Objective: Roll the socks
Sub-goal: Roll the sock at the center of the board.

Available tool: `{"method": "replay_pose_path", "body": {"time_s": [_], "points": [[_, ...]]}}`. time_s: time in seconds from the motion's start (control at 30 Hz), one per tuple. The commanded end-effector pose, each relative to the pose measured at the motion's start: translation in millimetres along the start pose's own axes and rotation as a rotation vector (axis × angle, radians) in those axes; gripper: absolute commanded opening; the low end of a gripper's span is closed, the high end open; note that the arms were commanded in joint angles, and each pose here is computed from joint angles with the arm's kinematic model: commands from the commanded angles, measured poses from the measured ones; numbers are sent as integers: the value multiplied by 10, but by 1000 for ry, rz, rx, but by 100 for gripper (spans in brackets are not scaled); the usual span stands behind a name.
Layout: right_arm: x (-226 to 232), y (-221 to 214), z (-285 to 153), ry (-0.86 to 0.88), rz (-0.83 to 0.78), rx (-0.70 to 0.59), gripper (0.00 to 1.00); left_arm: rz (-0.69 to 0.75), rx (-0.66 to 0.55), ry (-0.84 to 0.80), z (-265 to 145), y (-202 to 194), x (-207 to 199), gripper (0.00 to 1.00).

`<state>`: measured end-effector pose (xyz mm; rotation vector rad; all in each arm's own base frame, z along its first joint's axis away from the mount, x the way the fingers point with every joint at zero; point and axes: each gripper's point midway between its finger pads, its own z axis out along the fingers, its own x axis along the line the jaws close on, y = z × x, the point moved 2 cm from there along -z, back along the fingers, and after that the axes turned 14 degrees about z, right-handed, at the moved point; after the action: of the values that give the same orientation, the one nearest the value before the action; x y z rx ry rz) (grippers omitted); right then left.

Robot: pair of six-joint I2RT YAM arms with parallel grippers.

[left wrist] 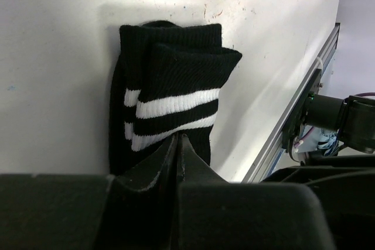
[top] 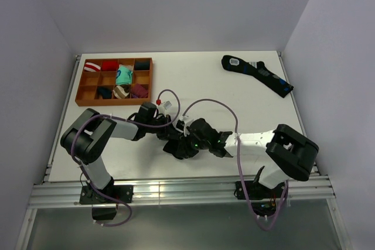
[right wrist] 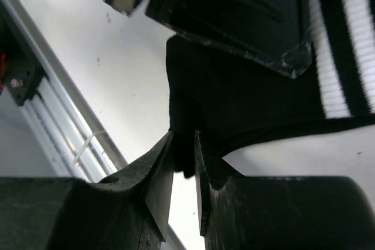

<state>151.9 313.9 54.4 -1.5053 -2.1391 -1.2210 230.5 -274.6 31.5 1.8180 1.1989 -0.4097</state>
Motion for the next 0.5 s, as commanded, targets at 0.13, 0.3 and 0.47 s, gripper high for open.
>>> {"method": "replay_pose_path", "body": {"time_s": [0.13,0.3,0.47], "points": [[-64,-19,-12,33,189,56,26,-22,29,86,-9,-186,186,8],[-176,-11,71,11,316,81,23,-15,19,98,-27,-159,184,8],[-276,-48,137,2,425,114,19,-13,15,128,-63,-178,215,8]]}}
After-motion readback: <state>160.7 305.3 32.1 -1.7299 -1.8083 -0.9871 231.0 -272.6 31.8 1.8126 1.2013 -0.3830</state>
